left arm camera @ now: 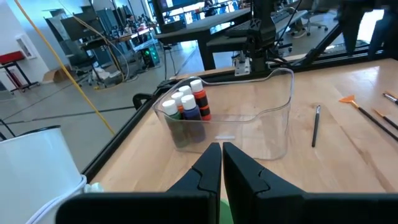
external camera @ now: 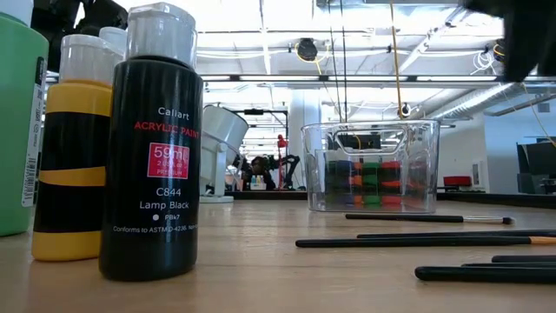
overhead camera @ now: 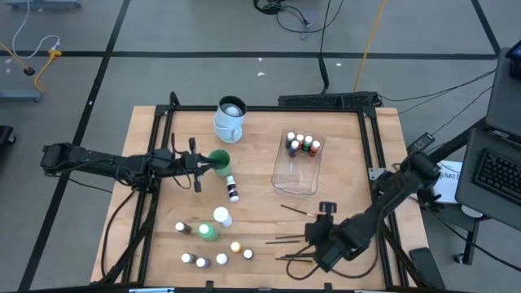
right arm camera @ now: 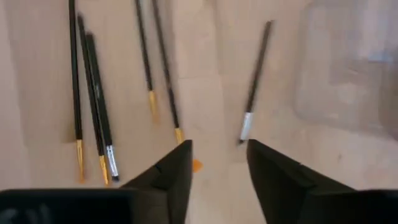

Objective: Pick & Place Paint Supplies
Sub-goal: Put the paint brush into the cup

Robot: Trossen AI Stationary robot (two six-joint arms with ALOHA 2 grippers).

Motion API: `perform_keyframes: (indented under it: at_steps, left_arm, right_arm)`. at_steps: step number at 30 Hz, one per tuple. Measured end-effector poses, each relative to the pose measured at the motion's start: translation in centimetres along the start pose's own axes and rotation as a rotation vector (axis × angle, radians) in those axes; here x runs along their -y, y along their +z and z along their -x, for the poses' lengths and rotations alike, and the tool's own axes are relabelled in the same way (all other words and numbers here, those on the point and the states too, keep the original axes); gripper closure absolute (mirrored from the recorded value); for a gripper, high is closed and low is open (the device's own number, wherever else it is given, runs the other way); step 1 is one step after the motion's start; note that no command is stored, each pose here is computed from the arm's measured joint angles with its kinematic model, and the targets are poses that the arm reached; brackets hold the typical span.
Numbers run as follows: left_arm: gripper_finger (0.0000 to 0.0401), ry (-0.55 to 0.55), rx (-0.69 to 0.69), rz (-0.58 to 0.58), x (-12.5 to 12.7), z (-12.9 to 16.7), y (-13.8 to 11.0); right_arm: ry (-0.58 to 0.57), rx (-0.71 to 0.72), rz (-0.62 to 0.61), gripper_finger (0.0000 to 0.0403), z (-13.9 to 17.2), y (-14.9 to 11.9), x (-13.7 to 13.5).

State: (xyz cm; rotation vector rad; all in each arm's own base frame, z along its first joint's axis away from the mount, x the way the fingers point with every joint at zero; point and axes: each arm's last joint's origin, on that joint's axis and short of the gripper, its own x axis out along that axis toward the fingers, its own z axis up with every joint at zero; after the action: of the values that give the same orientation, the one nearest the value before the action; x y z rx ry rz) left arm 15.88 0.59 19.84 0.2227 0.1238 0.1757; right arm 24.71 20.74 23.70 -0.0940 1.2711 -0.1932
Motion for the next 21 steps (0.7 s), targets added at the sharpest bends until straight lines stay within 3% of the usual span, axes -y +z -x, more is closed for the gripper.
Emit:
perform_keyframes:
  at_steps: [7, 13, 21]
  left_arm:
    - [0.038, -0.003, -0.012, -0.003, 0.0, 0.0, -0.1]
    - [0.038, -0.002, -0.013, -0.002, 0.0, 0.0, -0.1]
    - [0.038, -0.003, -0.013, 0.0, 0.0, 0.0, -0.1]
  right_arm:
    - [0.034, -0.156, 0.031, 0.022, -3.4, -0.4, -1.7]
    - [0.013, -0.219, -0.013, 0.0222, -5.8, -1.4, -0.7]
    - [0.09, -0.25, -0.039, 0.0228, -9.5, -3.3, 0.2]
